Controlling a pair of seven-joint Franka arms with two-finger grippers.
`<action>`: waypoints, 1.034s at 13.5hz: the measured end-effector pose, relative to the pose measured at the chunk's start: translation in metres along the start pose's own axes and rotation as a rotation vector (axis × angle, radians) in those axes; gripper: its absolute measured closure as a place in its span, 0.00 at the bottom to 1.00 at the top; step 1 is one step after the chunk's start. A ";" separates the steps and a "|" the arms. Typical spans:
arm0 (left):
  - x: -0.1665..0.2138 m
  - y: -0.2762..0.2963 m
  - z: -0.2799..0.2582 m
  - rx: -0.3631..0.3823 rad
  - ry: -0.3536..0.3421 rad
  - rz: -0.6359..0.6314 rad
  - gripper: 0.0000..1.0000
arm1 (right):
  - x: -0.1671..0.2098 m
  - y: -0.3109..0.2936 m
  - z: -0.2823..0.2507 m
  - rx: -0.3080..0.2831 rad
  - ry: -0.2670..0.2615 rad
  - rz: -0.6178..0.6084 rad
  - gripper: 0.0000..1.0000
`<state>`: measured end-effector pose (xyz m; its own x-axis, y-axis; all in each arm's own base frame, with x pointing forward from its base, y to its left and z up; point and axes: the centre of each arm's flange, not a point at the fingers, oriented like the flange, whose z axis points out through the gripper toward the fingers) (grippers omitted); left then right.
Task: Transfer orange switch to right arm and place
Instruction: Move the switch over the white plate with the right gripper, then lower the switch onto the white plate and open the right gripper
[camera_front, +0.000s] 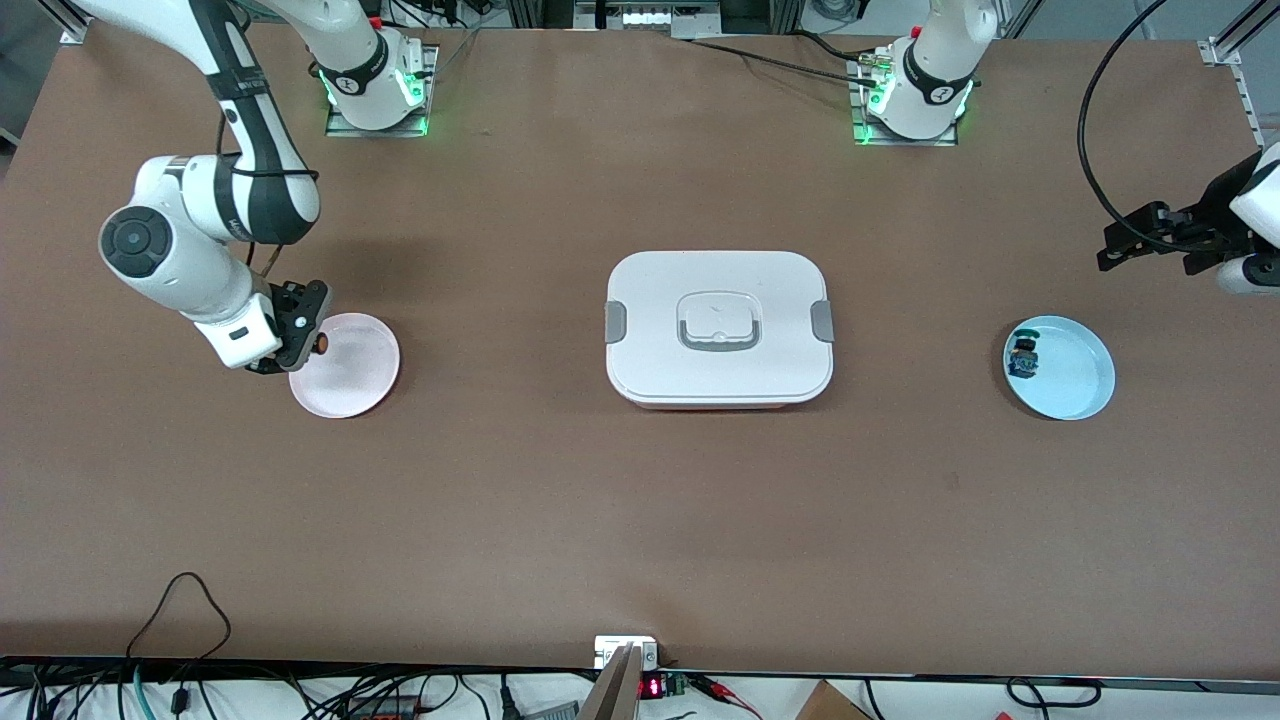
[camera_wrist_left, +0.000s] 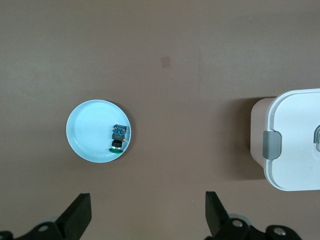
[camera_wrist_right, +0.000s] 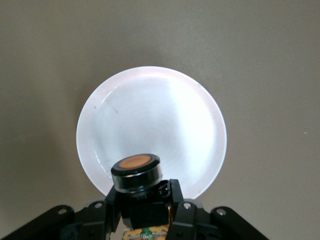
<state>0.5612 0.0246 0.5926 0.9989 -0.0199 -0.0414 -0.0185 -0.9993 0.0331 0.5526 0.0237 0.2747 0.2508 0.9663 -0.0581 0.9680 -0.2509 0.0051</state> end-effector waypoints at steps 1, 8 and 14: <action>0.001 0.000 0.000 0.000 0.003 0.000 0.00 | -0.001 -0.003 0.014 0.002 -0.003 -0.001 0.59; 0.004 -0.007 -0.003 0.004 0.019 0.002 0.00 | 0.003 -0.004 0.048 -0.009 -0.010 -0.041 0.59; 0.008 0.012 -0.009 0.005 0.033 0.040 0.00 | 0.016 -0.010 0.072 -0.007 -0.009 -0.070 0.59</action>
<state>0.5692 0.0132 0.6013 0.9983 -0.0583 -0.0068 -0.0581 -0.9979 0.0293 0.5463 0.0374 0.2014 0.1823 0.9809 -0.0675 0.9832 -0.1822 0.0081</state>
